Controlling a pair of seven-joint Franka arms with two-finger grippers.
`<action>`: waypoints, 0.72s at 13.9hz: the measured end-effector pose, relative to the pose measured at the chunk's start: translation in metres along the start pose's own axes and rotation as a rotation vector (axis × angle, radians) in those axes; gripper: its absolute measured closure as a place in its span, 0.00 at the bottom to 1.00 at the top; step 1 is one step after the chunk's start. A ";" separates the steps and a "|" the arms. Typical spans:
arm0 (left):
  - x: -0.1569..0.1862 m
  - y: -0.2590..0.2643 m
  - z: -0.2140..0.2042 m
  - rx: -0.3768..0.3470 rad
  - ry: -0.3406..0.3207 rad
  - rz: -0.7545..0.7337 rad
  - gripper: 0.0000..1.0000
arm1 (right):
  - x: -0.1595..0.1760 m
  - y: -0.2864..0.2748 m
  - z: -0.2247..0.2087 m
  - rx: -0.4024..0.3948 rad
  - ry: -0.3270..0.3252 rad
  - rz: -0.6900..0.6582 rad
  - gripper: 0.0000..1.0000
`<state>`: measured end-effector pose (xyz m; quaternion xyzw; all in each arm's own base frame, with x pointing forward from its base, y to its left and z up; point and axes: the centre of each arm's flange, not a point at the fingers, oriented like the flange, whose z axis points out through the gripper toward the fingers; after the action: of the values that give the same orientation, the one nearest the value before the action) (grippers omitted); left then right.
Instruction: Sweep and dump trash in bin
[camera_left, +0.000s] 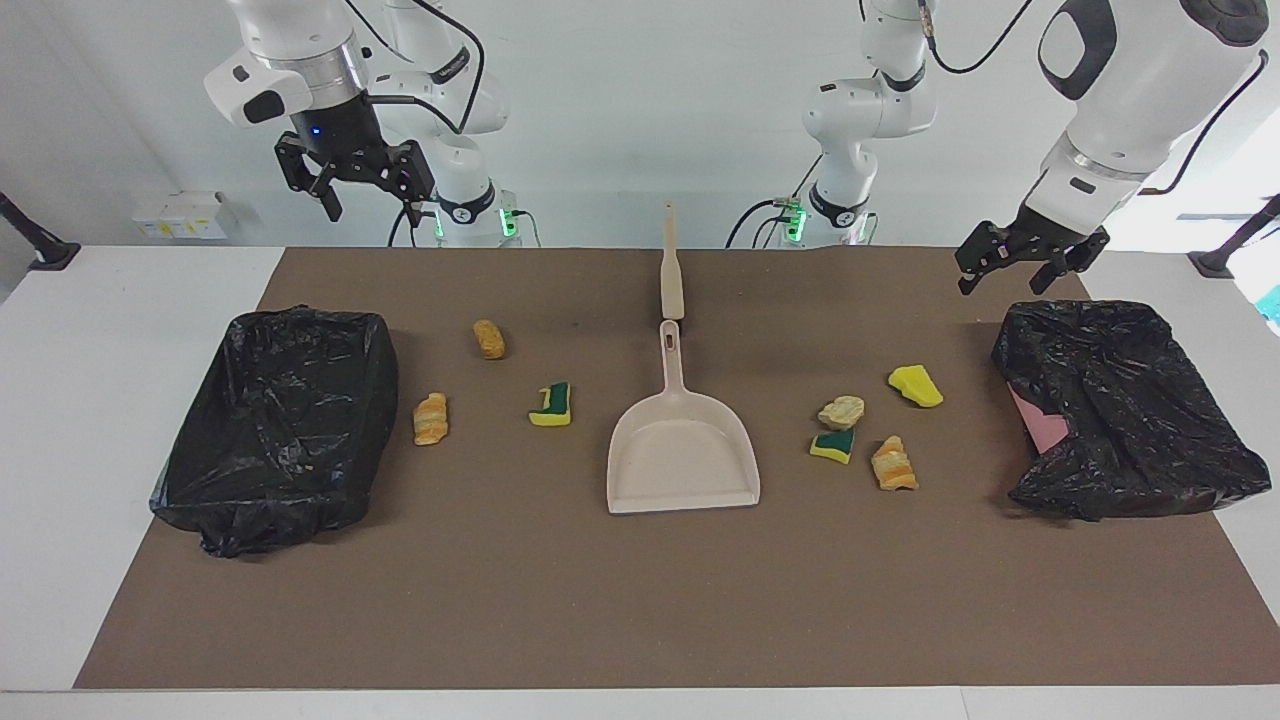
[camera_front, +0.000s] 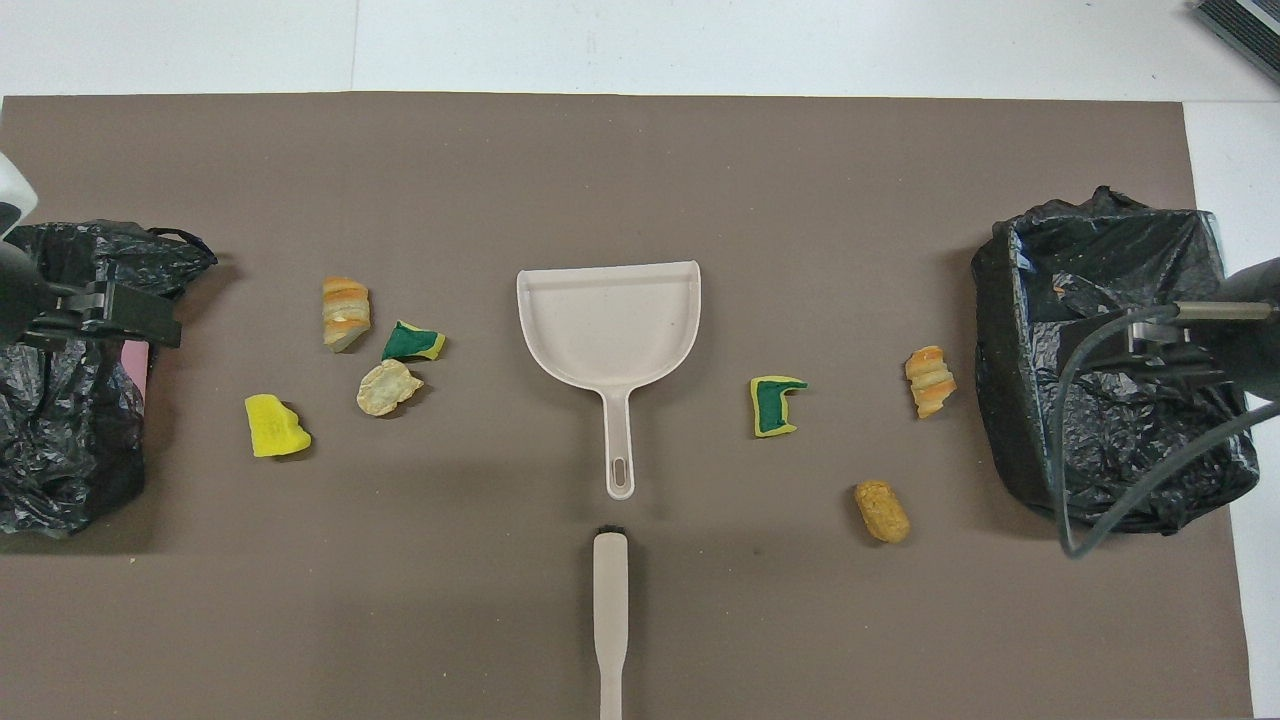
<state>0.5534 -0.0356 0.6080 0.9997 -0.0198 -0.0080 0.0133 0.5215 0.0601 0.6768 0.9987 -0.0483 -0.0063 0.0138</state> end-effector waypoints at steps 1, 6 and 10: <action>0.000 0.000 0.000 0.000 0.000 0.000 0.00 | 0.000 0.000 0.000 0.000 0.000 0.001 0.00; 0.000 0.000 0.000 0.000 0.000 0.000 0.00 | 0.000 0.001 0.000 0.000 0.000 0.001 0.00; 0.000 0.000 0.001 0.000 -0.001 0.001 0.00 | 0.002 0.008 0.000 0.000 -0.001 0.015 0.00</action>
<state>0.5533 -0.0360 0.6074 0.9997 -0.0202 -0.0086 0.0132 0.5223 0.0524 0.6768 0.9983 -0.0557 -0.0064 0.0137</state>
